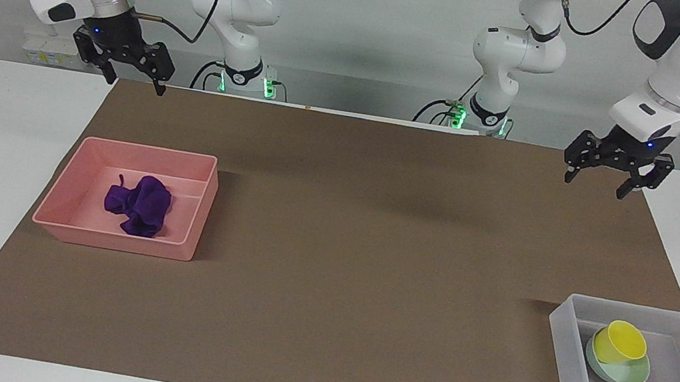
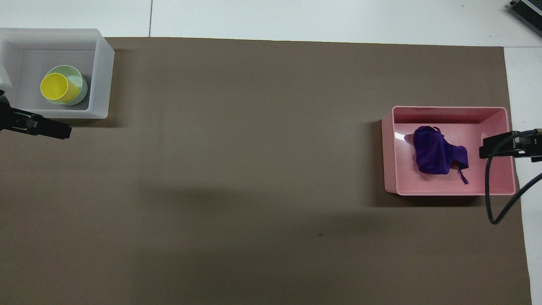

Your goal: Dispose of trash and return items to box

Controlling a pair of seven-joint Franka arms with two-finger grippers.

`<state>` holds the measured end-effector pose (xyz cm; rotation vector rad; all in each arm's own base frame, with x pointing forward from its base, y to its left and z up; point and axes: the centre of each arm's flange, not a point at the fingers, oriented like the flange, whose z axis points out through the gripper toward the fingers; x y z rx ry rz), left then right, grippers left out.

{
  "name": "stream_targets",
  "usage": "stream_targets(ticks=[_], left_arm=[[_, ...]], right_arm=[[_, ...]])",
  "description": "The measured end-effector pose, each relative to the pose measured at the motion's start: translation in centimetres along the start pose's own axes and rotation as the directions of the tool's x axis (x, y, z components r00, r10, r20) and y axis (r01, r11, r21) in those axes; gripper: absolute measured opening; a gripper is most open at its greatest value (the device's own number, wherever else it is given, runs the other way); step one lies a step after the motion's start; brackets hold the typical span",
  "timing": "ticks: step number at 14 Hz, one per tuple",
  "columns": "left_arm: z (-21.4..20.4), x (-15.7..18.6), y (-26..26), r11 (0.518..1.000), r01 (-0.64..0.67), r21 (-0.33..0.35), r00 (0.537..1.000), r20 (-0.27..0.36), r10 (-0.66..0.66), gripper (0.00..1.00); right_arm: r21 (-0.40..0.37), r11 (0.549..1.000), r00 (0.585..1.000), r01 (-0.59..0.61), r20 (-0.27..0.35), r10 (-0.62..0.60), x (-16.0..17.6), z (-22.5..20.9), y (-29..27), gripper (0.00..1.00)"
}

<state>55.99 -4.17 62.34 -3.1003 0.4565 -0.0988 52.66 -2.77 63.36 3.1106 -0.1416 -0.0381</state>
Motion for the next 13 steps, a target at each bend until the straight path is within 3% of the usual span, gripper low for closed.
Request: stream_targets(ticks=[13], left_arm=[[0.6,0.13,-0.49,0.994,0.113,-0.003,0.993,0.036,-0.113,1.0]], right_arm=[[0.0,1.0,1.0,0.0,0.0,0.0,0.0,0.01,0.01,1.0]])
